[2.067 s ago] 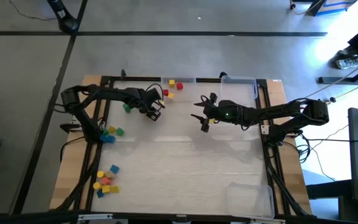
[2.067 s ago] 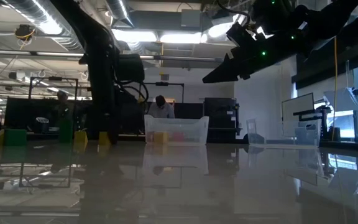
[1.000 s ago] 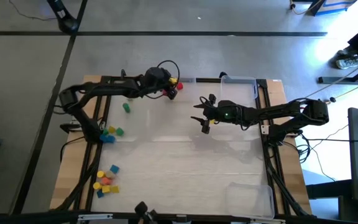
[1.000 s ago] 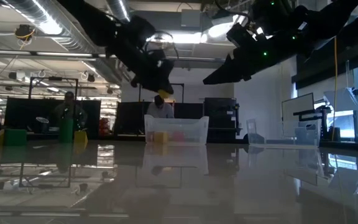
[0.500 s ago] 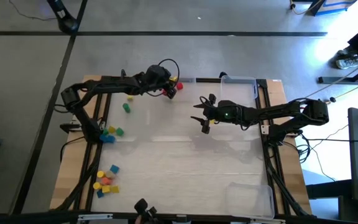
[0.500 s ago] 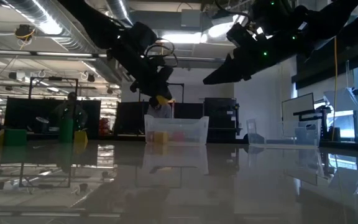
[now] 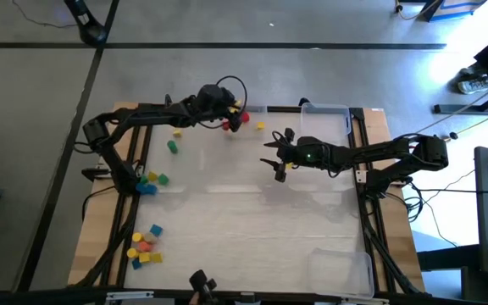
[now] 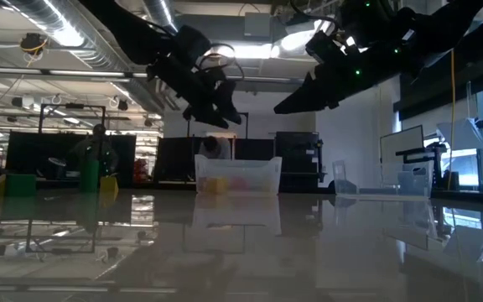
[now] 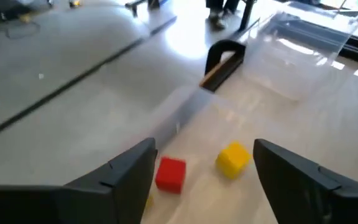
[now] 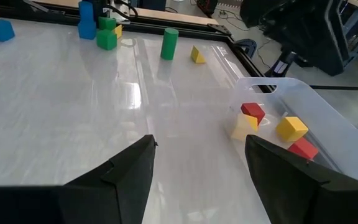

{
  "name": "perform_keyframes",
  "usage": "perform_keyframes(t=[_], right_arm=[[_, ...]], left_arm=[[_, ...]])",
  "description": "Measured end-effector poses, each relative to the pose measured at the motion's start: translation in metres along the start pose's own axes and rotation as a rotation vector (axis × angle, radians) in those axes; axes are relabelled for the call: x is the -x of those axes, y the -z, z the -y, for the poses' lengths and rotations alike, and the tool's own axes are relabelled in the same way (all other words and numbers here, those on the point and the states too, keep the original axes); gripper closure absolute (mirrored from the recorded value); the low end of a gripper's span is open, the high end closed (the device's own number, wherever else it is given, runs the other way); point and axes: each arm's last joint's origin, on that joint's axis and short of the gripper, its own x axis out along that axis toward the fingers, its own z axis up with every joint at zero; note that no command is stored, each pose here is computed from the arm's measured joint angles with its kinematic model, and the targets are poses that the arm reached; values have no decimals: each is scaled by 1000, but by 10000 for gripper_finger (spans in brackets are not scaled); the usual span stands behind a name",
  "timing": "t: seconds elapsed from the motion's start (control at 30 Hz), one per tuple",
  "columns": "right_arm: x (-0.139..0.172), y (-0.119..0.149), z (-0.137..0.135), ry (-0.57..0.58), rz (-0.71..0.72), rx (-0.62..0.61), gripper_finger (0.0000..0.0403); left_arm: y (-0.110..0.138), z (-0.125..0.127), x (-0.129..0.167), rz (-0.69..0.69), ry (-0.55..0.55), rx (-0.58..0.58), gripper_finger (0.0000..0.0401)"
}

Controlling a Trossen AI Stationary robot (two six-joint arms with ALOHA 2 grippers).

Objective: Sort blocks by size
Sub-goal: Put the square green block into the top left transparent bin

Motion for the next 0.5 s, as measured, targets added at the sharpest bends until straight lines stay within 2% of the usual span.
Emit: perform_keyframes(t=[0.1, 0.2, 0.37, 0.5], right_arm=[[0, 0, 0, 0, 0, 0, 152], [0, 1, 0, -1, -6, -3, 152], [0, 2, 0, -2, -12, -20, 152], [0, 2, 0, -2, -11, -22, 152]], left_arm=[[0, 4, 4, -15, 32, -41, 141], [-3, 15, 21, -59, 93, -116, 147], [0, 50, 73, -211, 244, -266, 150], [2, 73, 124, -291, 317, -291, 149]])
